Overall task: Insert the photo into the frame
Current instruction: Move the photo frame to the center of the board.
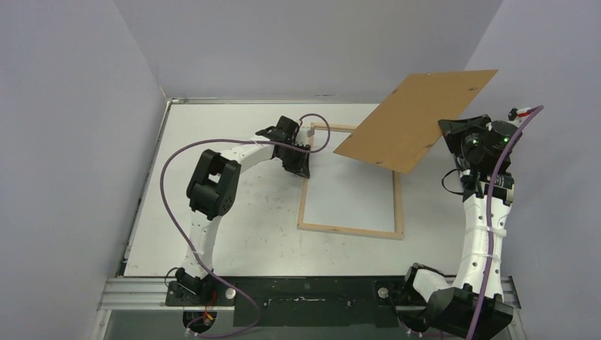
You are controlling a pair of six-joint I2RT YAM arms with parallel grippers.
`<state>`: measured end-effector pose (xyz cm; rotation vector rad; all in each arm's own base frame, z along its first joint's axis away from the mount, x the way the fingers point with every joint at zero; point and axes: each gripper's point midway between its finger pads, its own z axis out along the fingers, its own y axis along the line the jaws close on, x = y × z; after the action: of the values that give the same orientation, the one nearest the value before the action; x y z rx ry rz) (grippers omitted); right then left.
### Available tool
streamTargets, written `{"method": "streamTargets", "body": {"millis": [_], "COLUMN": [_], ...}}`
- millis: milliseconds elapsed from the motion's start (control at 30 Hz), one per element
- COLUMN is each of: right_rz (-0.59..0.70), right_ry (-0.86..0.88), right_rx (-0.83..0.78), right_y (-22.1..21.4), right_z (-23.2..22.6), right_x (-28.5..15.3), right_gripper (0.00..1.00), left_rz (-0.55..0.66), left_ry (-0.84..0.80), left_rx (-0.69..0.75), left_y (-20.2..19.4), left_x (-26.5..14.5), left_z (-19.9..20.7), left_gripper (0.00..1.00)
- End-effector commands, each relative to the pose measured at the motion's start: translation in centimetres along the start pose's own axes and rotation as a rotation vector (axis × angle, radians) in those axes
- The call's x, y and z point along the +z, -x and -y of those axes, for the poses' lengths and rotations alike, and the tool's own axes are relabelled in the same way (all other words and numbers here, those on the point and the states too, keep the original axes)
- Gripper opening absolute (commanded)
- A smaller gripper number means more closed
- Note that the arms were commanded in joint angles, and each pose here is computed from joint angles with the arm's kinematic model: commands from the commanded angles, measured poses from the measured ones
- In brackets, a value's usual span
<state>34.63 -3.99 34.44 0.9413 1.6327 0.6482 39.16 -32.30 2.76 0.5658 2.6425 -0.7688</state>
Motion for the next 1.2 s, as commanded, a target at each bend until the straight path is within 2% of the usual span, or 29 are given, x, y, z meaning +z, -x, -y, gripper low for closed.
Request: {"method": "streamTargets", "body": {"millis": [0, 567, 900, 1067, 1167], "right_rz": [0.066, -0.04, -0.188, -0.281, -0.359], "right_ry": [0.2, 0.263, 0.311, 0.389, 0.426], "right_rx": [-0.003, 0.046, 0.041, 0.063, 0.058], "right_y": [1.7, -1.9, -8.5, -11.5, -13.5], "right_z": [-4.7, -4.3, -5.7, -6.6, -7.3], "right_x": [-1.4, 0.2, 2.9, 3.8, 4.3], "right_gripper": [0.05, 0.05, 0.05, 0.05, 0.05], "left_rz": [-0.005, 0.056, 0.089, 0.115, 0.126], "left_ry": [0.099, 0.141, 0.167, 0.142, 0.106], "left_rx": [-0.029, -0.343, -0.563, -0.585, -0.559], "left_y": [-1.0, -5.2, -9.5, -10.3, -9.7], "left_x": [-2.5, -9.1, -13.7, -15.0, -15.5], "left_z": [-4.3, -13.4, -19.5, -19.3, -18.1], "left_gripper": [0.23, 0.21, 0.19, 0.2, 0.25]}}
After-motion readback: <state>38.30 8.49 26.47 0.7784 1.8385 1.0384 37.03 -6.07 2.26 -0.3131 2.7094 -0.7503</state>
